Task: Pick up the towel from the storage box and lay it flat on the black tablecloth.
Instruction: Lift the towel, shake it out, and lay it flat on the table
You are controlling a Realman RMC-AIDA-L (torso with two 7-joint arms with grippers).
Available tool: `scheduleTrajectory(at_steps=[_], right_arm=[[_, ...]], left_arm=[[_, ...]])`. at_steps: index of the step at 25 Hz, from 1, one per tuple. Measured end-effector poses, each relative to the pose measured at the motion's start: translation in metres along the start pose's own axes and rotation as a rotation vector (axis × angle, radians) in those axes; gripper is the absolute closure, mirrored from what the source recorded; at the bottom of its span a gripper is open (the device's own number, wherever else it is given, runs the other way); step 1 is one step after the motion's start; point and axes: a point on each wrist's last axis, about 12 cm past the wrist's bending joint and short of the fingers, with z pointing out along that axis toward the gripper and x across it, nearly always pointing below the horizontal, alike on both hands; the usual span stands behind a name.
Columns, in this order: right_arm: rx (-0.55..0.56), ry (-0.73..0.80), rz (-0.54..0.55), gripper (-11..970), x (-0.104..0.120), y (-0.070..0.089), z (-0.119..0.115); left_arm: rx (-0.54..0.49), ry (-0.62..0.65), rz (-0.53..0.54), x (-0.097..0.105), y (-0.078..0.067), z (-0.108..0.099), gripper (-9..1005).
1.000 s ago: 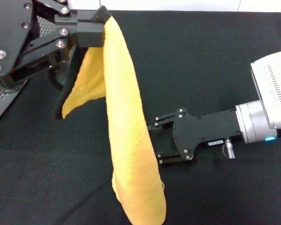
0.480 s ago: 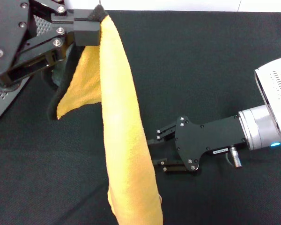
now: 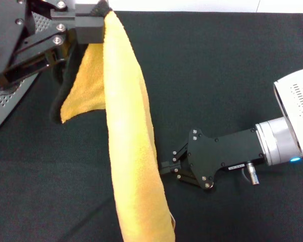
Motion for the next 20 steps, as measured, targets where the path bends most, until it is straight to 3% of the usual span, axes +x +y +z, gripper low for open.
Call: scheduleTrajectory(at_steps=[5,20], right_arm=[[0.037,-0.021,-0.007,953,0.001,0.0,-0.003],[0.233,-0.062,-0.027,960,-0.003,-0.019,-0.026]], left_arm=[[-0.008,0.001,-0.009,0.002,0.0,-0.002,957],[-0.057,0.039,-0.08,0.023,-0.004,-0.011,956]])
